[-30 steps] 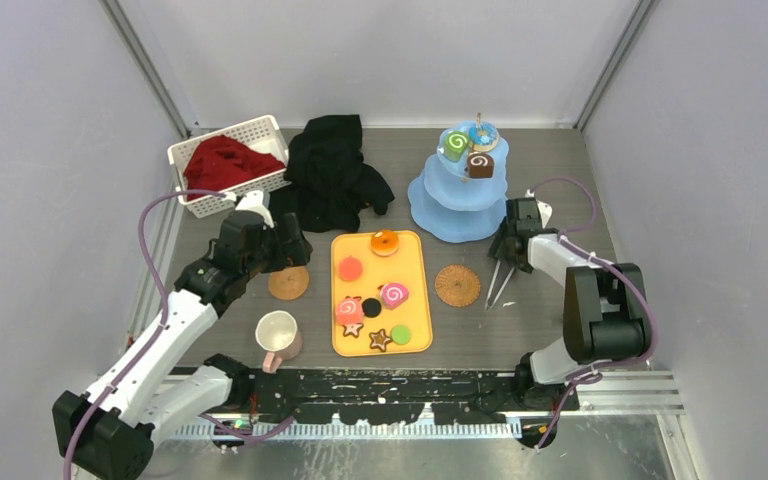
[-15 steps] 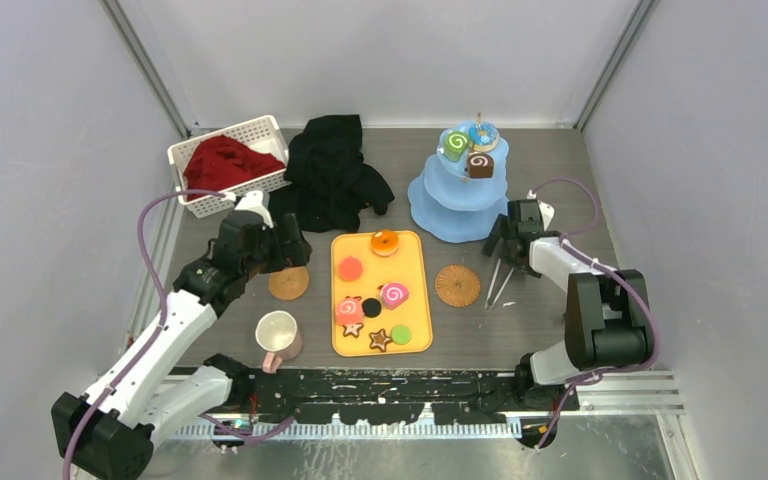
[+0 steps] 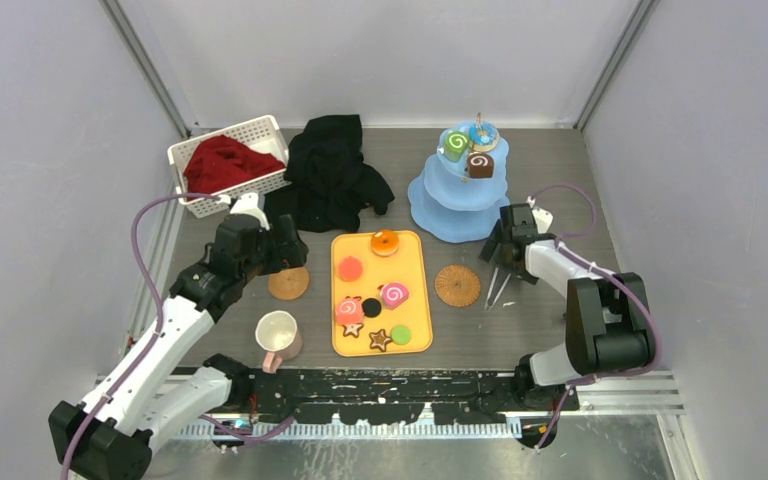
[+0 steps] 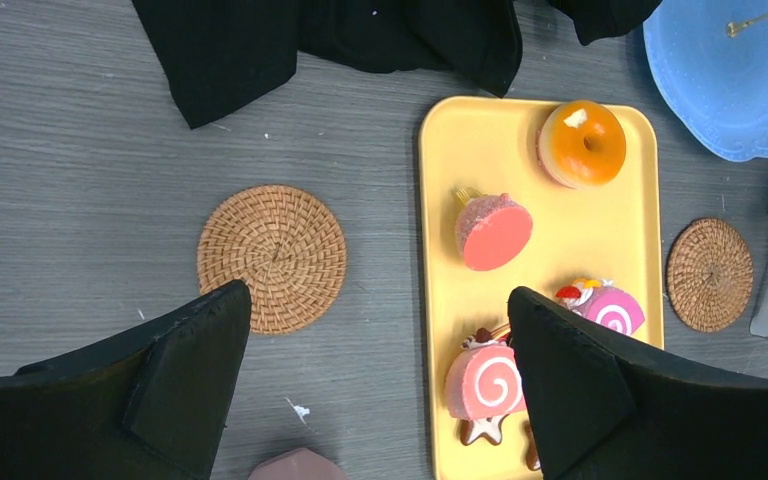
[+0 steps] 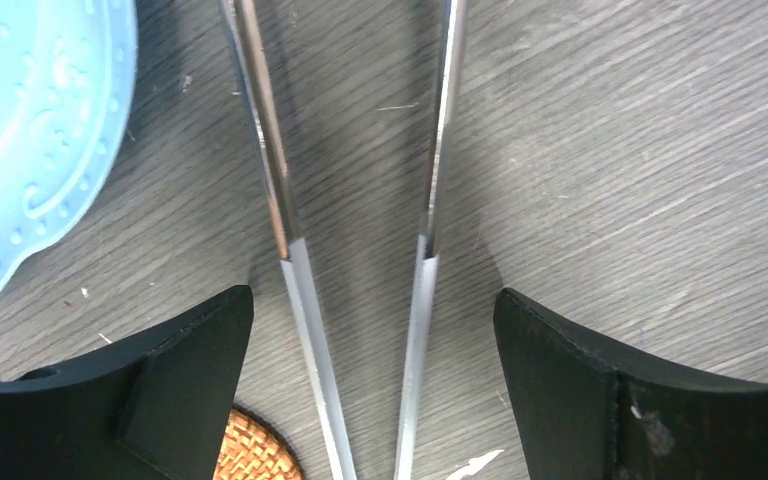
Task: Serve the afternoon tea
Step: Pick up the clamp from the center of the board, then adjust the dessert on the tray.
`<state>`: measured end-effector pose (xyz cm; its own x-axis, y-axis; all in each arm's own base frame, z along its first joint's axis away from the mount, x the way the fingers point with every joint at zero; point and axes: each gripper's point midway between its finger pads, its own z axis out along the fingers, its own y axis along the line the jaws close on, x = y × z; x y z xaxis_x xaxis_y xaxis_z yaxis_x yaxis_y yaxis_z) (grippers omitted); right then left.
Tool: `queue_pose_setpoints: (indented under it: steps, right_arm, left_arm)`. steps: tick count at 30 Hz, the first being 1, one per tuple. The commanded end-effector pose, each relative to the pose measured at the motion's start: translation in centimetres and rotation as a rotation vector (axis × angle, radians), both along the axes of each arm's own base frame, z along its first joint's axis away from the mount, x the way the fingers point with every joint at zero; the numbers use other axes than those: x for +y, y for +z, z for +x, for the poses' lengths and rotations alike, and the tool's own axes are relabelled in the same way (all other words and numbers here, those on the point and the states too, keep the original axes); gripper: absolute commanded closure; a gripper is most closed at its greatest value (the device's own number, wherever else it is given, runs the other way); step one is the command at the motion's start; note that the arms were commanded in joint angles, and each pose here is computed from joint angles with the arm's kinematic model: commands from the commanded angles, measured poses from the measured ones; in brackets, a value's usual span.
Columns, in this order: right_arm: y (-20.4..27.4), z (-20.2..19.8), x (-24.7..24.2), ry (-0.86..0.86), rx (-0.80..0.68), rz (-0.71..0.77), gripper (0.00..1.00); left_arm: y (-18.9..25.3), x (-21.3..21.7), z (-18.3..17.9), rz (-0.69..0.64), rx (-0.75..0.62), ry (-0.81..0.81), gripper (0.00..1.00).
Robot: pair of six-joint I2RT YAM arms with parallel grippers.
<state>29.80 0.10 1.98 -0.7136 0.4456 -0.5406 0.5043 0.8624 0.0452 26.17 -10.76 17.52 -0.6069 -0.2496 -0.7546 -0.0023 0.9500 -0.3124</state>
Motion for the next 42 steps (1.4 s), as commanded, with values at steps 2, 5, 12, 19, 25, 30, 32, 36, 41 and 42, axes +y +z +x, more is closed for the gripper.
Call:
queue_pose_setpoints:
  steps: [2, 5, 12, 19, 25, 30, 32, 36, 41, 42]
  right_arm:
    - [1.0, 1.9, 1.1, -0.007, -0.061, -0.010, 0.12]
    - [0.7, 2.1, 1.2, -0.014, -0.075, -0.008, 0.25]
    - [-0.2, 1.9, 1.2, -0.011, -0.059, -0.015, 0.44]
    - [-1.2, 2.2, 1.2, -0.007, -0.040, -0.021, 0.43]
    - [0.9, 2.0, 0.7, -0.010, -0.069, -0.036, 0.81]
    - [5.2, 0.4, -0.2, -0.007, -0.113, -0.048, 0.99]
    - [7.1, -0.6, 0.1, 0.012, -0.132, -0.029, 0.99]
    - [10.2, -3.3, 2.2, 0.097, -0.137, 0.088, 0.99]
    - [12.2, -7.2, 5.0, 0.179, -0.108, 0.250, 0.99]
    - [12.4, -7.9, 5.4, 0.198, -0.096, 0.271, 0.99]
  left_arm:
    - [1.5, 0.3, 0.6, -0.022, -0.069, 0.031, 0.01]
    - [1.4, 0.2, 0.4, -0.027, -0.060, 0.022, 0.01]
    - [1.3, 0.4, 0.2, -0.035, -0.060, 0.038, 0.01]
    - [1.6, 0.4, 0.2, -0.036, -0.069, 0.038, 0.01]
    - [1.6, 0.4, 0.2, -0.039, -0.071, 0.035, 0.01]
    - [2.0, 0.3, 0.3, -0.039, -0.081, 0.031, 0.01]
    - [2.2, 0.3, 0.4, -0.037, -0.085, 0.029, 0.01]
    - [2.4, 0.8, 0.5, -0.017, -0.091, 0.052, 0.01]
    - [2.6, 2.0, 0.7, 0.026, -0.104, 0.098, 0.01]
    - [2.8, 2.2, 0.8, 0.031, -0.109, 0.107, 0.01]
